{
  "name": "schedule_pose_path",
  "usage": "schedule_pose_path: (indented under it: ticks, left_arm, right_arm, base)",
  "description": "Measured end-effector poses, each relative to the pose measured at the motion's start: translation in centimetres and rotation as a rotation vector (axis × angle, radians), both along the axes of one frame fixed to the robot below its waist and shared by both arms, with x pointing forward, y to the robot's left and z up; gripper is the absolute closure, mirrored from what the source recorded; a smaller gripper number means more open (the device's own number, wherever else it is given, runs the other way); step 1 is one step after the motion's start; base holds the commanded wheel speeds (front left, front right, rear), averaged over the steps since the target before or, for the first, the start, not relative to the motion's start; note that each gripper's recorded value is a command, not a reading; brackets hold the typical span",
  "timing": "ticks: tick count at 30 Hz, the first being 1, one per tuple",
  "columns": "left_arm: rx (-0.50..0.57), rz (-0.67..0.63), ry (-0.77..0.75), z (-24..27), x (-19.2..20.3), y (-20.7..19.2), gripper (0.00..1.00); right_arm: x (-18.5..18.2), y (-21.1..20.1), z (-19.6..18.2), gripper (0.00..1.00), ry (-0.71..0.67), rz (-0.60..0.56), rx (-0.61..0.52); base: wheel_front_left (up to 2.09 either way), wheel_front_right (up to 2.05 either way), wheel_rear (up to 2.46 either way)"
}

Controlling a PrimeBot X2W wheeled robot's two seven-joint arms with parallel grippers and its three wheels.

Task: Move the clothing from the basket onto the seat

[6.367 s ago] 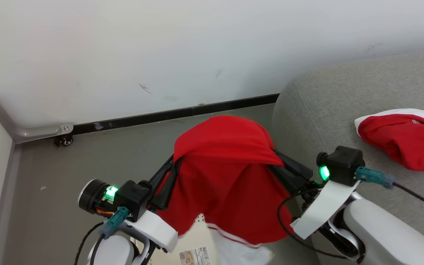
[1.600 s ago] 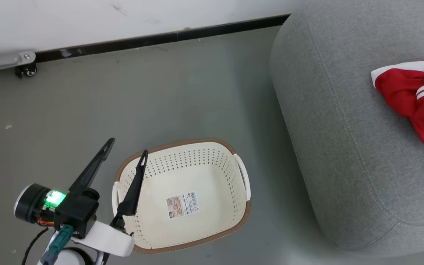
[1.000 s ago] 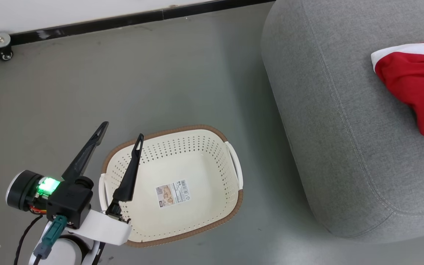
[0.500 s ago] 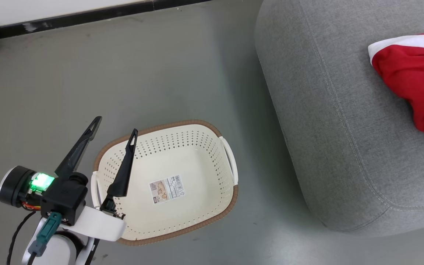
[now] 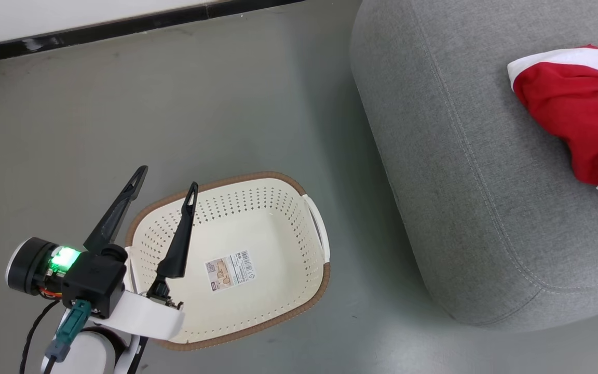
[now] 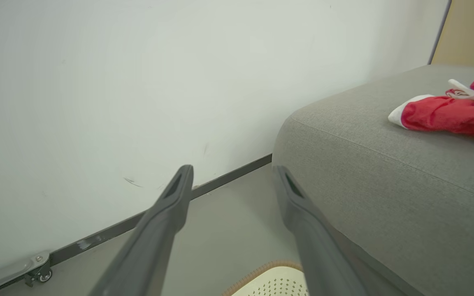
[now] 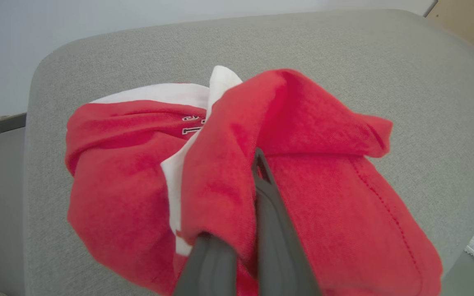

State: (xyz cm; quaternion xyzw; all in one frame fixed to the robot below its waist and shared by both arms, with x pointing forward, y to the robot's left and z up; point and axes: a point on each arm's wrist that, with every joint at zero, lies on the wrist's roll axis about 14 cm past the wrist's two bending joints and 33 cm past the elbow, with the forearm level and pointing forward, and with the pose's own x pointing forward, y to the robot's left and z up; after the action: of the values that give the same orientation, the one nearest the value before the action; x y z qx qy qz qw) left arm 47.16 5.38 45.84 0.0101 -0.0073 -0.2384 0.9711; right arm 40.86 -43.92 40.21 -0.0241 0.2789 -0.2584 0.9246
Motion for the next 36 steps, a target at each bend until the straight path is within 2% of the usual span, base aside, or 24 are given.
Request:
schedule_pose_path:
  ticks: [1, 9, 20, 30, 36]
  left_arm:
    - [-0.001, 0.002, 0.001, 0.0, 0.0, -0.1, 0.00]
    - [-0.017, 0.009, -0.006, 0.3, 0.1, -0.3, 0.00]
    - [-0.037, 0.013, -0.024, 1.1, 0.0, -0.8, 0.00]
    - [-0.072, 0.010, -0.041, 2.6, -0.2, -1.7, 0.00]
    - [-0.080, 0.023, -0.067, 3.8, -0.4, -1.7, 0.00]
  right_arm:
    - [0.0, 0.0, 0.1, 0.00, 0.000, 0.002, -0.002]
    - [-0.5, 0.8, -0.4, 0.00, 0.049, 0.024, 0.017]
    - [-1.1, 0.4, 1.0, 0.00, 0.008, 0.010, 0.027]
    - [-1.8, 1.7, 2.4, 0.00, -0.001, 0.101, -0.024]
    - [-1.0, 2.6, 4.8, 0.00, -0.083, 0.154, -0.054]
  base:
    - [0.00, 0.00, 0.00]
    - [0.00, 0.00, 0.00]
    - [0.00, 0.00, 0.00]
    - [0.00, 0.00, 0.00]
    - [0.00, 0.00, 0.00]
